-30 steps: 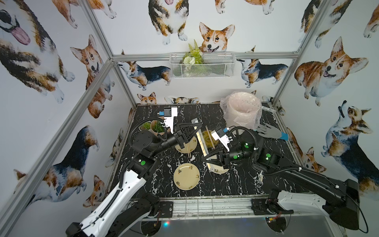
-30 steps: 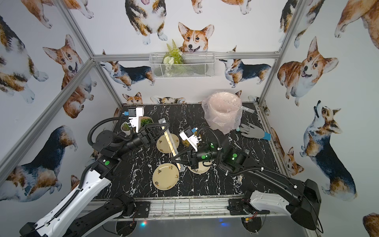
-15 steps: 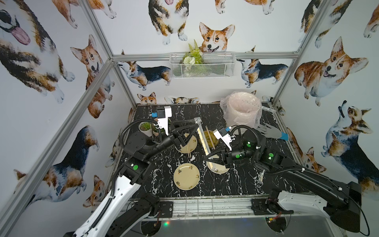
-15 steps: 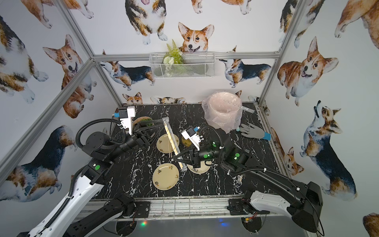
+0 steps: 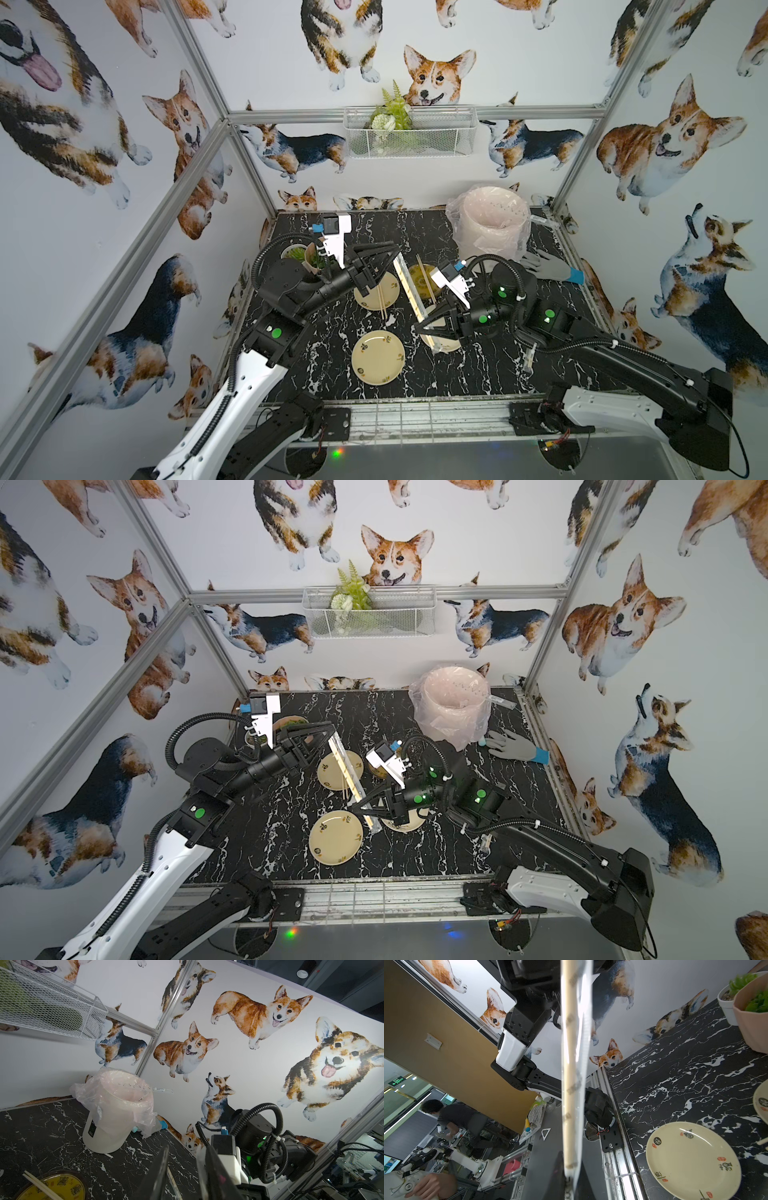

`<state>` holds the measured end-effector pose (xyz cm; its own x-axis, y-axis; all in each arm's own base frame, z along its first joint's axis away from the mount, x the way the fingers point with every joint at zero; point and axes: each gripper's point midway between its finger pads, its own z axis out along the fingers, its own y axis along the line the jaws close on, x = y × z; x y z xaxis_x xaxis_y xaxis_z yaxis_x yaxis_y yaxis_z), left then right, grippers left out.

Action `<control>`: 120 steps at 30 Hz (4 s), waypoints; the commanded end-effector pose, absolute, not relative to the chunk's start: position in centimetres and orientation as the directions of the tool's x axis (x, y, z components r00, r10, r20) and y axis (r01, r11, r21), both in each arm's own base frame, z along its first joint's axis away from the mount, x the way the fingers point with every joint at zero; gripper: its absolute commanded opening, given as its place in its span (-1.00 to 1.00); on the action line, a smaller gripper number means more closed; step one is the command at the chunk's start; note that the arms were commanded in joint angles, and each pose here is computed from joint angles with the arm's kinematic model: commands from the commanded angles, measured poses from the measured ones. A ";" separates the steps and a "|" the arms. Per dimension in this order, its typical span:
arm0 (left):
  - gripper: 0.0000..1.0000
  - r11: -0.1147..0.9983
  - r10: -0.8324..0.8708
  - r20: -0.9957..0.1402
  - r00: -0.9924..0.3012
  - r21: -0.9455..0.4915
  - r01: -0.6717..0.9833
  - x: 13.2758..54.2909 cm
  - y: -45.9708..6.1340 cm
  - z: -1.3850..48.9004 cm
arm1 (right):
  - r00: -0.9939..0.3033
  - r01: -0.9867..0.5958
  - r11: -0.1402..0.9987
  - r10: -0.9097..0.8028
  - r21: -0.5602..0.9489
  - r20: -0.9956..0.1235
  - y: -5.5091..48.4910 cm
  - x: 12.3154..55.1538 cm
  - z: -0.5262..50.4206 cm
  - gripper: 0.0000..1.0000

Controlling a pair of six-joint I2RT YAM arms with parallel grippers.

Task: Remove the packaging of disposable chopsticks
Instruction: Remove the packet bag from the disposable chopsticks, then place the packet bag in the trash bin.

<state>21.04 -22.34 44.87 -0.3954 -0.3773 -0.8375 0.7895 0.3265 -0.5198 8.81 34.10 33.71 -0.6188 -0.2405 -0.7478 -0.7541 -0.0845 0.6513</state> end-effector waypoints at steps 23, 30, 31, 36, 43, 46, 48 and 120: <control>-1.00 0.402 -0.359 -0.856 -0.371 -0.501 0.766 21.7 -21.6 44.3 | -0.662 -0.728 0.022 -0.284 0.686 -0.693 33.4 9.5 33.6 -1.00; -1.00 0.531 -0.360 -0.884 -0.297 -0.456 0.714 22.6 -19.8 43.1 | -0.837 -0.523 0.201 -0.304 0.829 -0.454 34.5 10.7 34.3 -1.00; -1.00 0.530 -0.359 -0.885 -0.297 -0.455 0.716 22.6 -19.8 43.0 | -0.858 -0.487 0.213 -0.295 0.847 -0.420 34.8 10.9 34.6 -1.00; -1.00 0.518 -0.356 -0.883 -0.307 -0.460 0.721 22.6 -20.3 42.6 | -0.919 -0.365 0.222 -0.239 0.904 -0.313 36.4 12.1 35.6 -1.00; -1.00 0.500 -0.380 -0.851 -0.362 -0.519 0.693 22.8 -20.4 41.5 | -0.933 -0.361 0.236 -0.088 0.902 -0.350 36.7 16.0 35.8 -1.00; -1.00 0.510 -0.407 -0.833 -0.373 -0.547 0.664 23.1 -19.9 41.0 | -0.930 -0.366 0.237 -0.067 0.900 -0.361 36.8 16.9 35.9 -1.00; -1.00 0.518 -0.412 -0.833 -0.370 -0.548 0.657 23.0 -19.6 41.2 | -0.937 -0.348 0.231 -0.053 0.908 -0.346 36.7 17.4 35.7 -1.00; 0.58 0.586 0.090 -0.810 -0.580 -0.428 0.688 44.9 -47.7 30.0 | -0.480 -0.365 0.818 0.244 0.445 -0.843 13.8 19.0 36.8 -1.00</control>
<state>45.39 -46.82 28.57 -0.6146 0.0884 -0.7838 0.6389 0.6386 -0.4290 18.90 13.31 36.75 -0.4748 0.2379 -0.8473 -0.3552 0.8291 0.4318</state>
